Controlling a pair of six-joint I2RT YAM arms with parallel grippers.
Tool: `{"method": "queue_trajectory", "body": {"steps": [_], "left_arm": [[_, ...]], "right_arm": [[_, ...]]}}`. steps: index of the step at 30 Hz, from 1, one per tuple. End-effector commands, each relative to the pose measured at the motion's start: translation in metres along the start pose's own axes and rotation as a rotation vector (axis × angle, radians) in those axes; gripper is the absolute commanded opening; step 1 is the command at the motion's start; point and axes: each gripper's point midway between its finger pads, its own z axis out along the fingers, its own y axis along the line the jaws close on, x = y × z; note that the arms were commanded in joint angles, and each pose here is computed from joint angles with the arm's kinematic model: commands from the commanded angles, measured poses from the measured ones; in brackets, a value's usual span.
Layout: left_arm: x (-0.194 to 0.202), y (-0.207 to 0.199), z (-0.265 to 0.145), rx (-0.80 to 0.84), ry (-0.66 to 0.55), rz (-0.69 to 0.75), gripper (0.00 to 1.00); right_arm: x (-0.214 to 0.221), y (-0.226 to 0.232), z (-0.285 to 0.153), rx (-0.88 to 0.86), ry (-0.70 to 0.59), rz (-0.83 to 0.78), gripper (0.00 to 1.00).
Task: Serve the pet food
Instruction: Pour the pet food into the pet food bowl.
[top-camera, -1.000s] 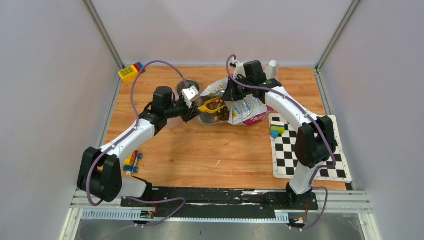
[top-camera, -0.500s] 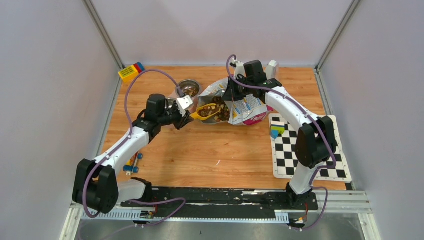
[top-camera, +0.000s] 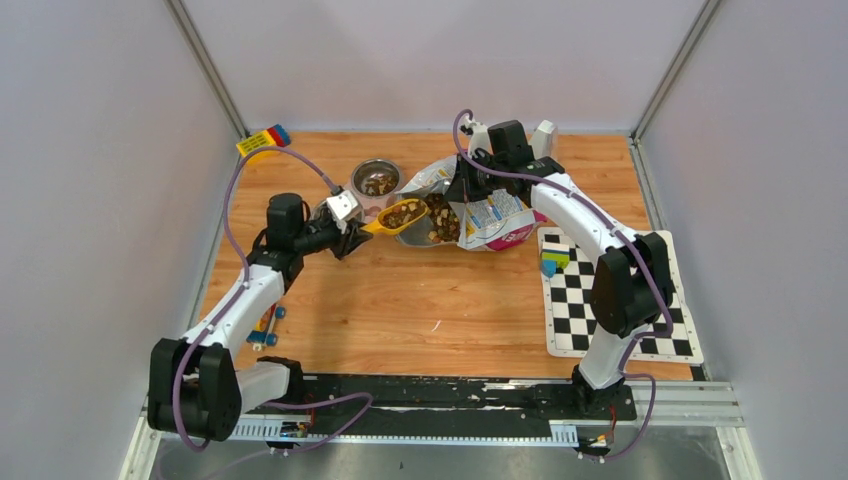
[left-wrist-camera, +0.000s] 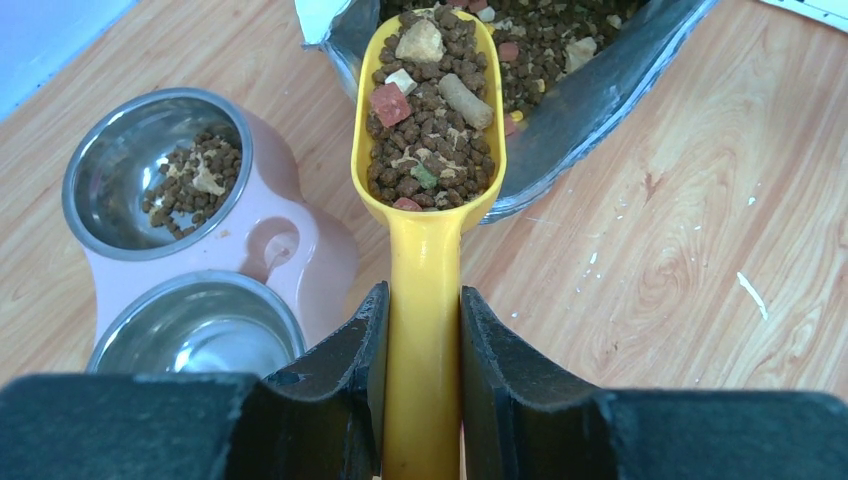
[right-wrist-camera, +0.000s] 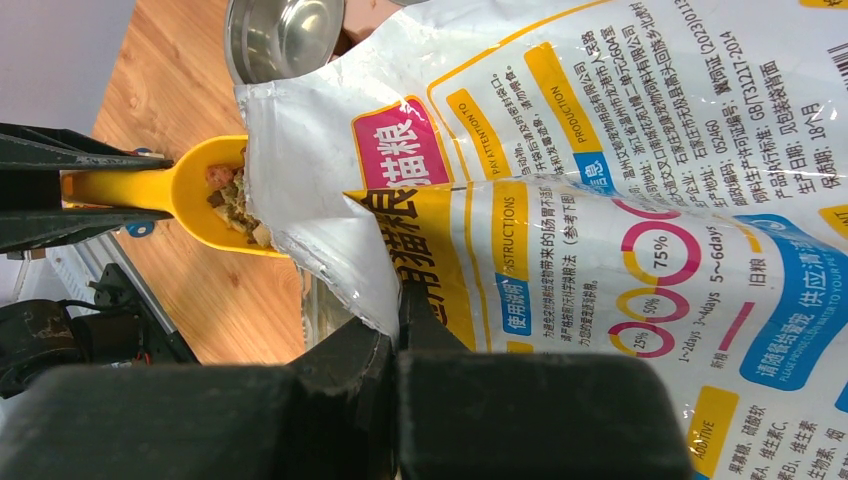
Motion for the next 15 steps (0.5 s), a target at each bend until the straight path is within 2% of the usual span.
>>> {"method": "queue_trajectory", "body": {"steps": [1,15], "left_arm": [[-0.026,0.002,-0.011,0.013,-0.109,0.058,0.0],[-0.025,0.0,-0.033,0.013,-0.125,0.051,0.0]], "right_arm": [[-0.028,0.022,-0.027,-0.042,-0.075,-0.041,0.0],[-0.029,0.021,-0.026,-0.049,-0.074,-0.035,0.0]]}}
